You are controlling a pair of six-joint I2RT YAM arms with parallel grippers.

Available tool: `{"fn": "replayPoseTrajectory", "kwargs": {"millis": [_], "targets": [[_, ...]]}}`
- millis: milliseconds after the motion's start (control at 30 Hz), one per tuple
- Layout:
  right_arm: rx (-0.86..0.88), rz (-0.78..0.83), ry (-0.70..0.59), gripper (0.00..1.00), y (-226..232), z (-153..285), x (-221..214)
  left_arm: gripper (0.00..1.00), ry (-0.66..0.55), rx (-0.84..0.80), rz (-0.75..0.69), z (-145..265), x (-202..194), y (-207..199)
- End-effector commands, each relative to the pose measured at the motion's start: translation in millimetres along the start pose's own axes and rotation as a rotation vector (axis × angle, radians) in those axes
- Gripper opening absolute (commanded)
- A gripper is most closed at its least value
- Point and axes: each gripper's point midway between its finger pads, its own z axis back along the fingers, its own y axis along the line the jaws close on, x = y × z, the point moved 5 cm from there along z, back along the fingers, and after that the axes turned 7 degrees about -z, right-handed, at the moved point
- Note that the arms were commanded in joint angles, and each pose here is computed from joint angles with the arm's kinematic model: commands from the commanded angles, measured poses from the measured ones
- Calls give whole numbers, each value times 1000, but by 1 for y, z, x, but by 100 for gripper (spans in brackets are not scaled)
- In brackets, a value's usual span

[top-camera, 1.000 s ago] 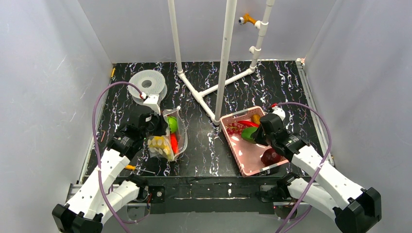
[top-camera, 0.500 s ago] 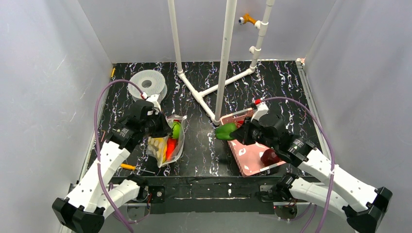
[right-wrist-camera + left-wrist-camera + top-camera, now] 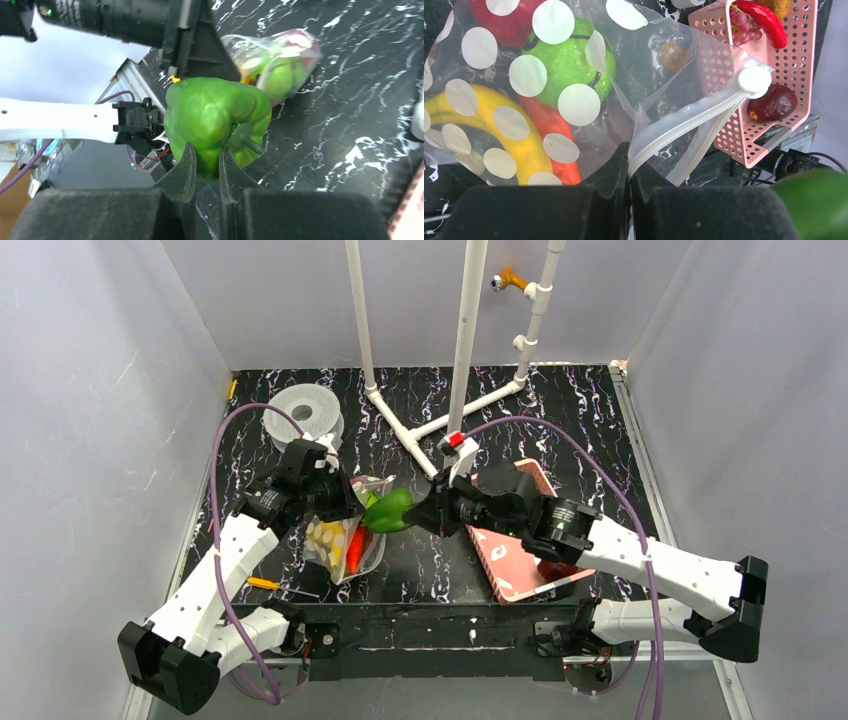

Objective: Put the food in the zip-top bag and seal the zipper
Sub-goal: Place the fake vegetable in the zipper food storage bag.

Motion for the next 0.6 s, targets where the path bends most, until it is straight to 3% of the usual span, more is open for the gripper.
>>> {"fn": "replayPoseTrajectory", "kwargs": {"millis": [0, 567], "targets": [[106, 52, -47, 1, 37, -7, 9, 0, -27, -54, 21, 6, 7, -11], [-146, 127, -58, 1, 2, -51, -21, 0, -113, -153, 98, 25, 17, -28]]}}
